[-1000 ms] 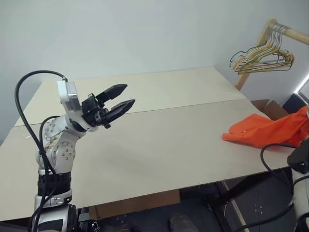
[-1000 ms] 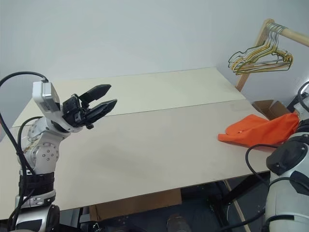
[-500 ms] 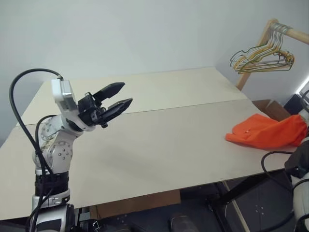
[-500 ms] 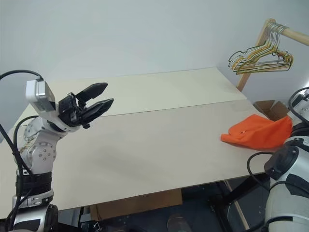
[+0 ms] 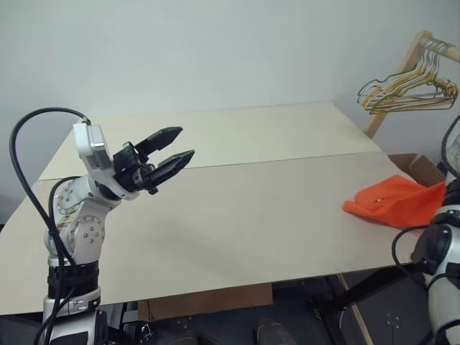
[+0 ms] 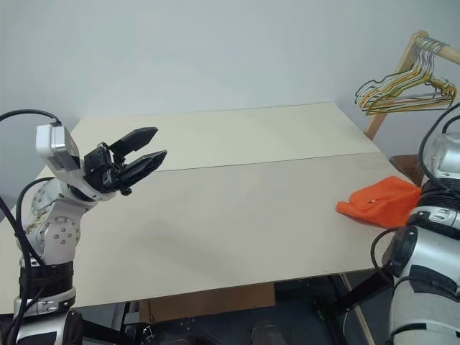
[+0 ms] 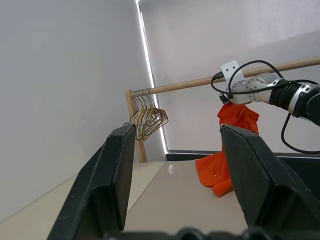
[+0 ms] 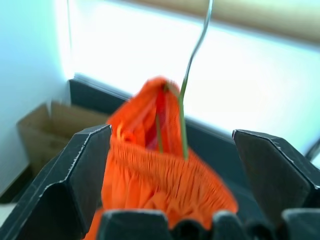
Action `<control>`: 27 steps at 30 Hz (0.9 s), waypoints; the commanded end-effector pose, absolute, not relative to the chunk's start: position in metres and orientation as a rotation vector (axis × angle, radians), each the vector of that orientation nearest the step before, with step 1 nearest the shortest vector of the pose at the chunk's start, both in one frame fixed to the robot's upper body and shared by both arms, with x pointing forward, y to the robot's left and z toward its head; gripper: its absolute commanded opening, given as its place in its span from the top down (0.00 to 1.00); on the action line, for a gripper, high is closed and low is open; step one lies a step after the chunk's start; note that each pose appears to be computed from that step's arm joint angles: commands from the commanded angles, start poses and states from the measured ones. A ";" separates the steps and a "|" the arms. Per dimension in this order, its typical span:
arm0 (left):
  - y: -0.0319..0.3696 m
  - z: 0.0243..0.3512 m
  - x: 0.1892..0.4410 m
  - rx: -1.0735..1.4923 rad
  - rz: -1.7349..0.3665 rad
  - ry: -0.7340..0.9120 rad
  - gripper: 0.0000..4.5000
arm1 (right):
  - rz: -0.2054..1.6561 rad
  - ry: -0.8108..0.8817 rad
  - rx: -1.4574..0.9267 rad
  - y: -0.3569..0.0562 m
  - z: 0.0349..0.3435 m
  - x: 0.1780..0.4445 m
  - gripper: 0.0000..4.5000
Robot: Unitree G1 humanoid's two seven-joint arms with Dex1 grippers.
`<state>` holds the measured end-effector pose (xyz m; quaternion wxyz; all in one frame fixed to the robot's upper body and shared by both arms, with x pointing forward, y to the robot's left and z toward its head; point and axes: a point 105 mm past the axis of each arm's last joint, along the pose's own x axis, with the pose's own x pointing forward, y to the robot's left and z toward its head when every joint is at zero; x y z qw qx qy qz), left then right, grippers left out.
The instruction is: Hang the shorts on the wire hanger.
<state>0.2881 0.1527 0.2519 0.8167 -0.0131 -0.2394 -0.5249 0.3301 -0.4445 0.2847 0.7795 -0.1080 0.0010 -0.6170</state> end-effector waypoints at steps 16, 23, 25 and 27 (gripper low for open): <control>0.197 0.237 0.291 0.102 -0.910 -0.393 0.35 | -0.336 -0.463 -0.863 -0.287 0.326 0.407 0.01; 0.220 0.214 0.290 0.210 -0.813 -0.245 0.35 | 0.274 -0.270 -0.781 -0.231 0.263 0.406 0.01; 0.224 0.210 0.289 0.232 -0.794 -0.212 0.35 | 0.428 -0.209 -0.793 -0.216 0.244 0.396 0.01; 0.226 0.207 0.286 0.246 -0.787 -0.192 0.35 | 0.579 -0.139 -0.793 -0.203 0.225 0.383 0.01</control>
